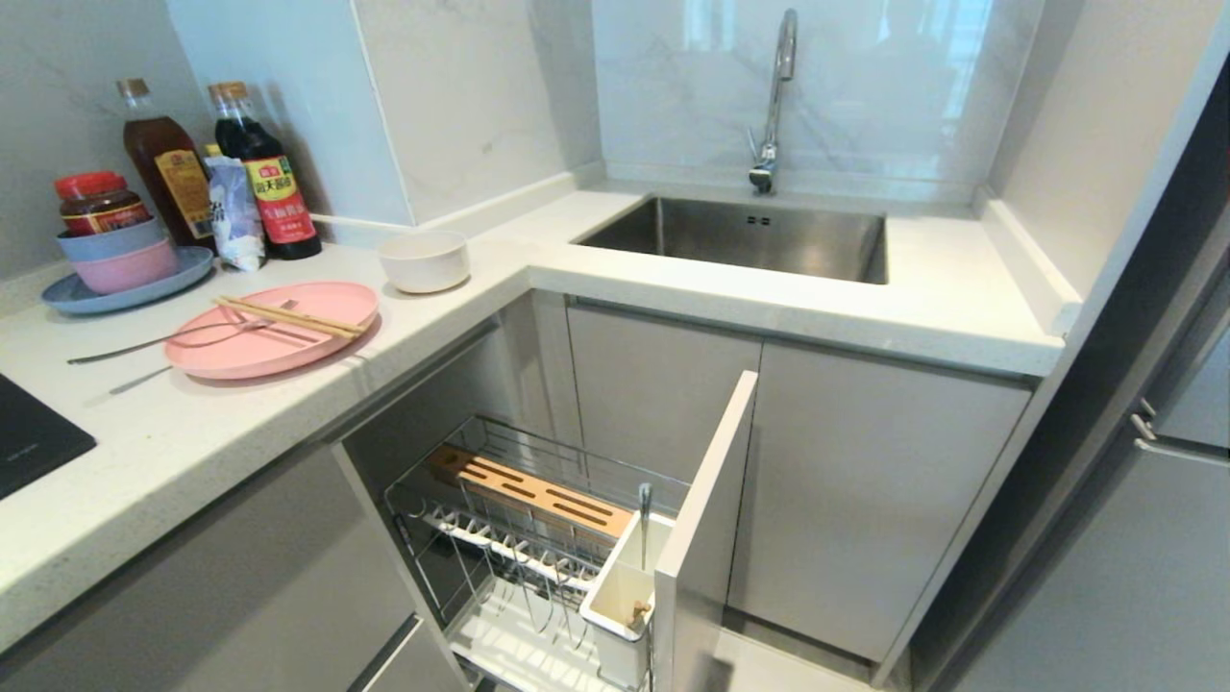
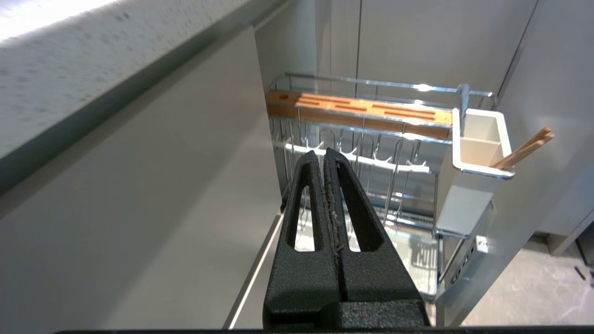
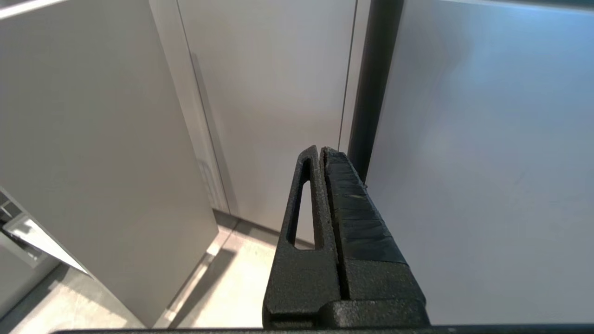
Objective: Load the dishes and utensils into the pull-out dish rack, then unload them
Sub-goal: Pick up the chopsticks and place it in the cupboard
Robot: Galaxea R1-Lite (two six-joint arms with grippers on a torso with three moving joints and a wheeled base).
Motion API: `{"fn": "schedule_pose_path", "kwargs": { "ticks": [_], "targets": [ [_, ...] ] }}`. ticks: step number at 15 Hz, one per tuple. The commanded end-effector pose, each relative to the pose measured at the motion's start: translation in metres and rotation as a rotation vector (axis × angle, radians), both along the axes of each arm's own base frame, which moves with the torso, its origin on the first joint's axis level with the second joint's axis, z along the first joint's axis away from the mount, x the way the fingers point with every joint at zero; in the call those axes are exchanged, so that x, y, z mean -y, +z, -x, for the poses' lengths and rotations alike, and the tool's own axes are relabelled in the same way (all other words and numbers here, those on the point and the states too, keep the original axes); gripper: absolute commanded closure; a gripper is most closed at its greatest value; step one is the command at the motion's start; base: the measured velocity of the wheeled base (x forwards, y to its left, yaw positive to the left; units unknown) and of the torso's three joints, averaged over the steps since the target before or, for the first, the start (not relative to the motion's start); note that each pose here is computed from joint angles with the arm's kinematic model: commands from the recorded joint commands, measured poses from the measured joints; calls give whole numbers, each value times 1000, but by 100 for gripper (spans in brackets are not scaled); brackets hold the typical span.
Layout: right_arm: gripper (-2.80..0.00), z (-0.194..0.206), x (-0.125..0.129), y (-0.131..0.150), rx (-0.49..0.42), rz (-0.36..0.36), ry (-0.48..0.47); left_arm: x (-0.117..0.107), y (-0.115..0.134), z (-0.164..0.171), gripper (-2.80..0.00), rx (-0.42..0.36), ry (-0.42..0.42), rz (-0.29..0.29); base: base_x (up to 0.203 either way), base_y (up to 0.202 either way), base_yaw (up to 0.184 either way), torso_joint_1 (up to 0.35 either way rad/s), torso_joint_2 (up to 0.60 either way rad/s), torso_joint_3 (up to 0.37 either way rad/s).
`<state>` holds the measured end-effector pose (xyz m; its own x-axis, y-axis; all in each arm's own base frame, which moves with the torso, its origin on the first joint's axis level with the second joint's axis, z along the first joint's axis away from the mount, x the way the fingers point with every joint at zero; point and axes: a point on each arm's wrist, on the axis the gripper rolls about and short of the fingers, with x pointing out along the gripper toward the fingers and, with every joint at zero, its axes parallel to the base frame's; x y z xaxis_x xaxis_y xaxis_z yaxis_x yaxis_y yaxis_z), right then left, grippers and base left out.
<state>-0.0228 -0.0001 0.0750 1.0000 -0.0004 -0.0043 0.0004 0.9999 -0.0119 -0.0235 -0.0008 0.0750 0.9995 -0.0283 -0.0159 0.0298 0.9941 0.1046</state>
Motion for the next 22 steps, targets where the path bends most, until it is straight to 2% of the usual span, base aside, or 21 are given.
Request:
{"fn": "schedule_pose_path", "kwargs": {
  "ticks": [1,22],
  "targets": [
    [0,0,0,0,0,0,0,0,0,0,0,1,1,-1,0,0,0,7,6,-199],
    [0,0,0,0,0,0,0,0,0,0,0,2,-6,-4,0,0,0,4,4,-196]
  ]
}}
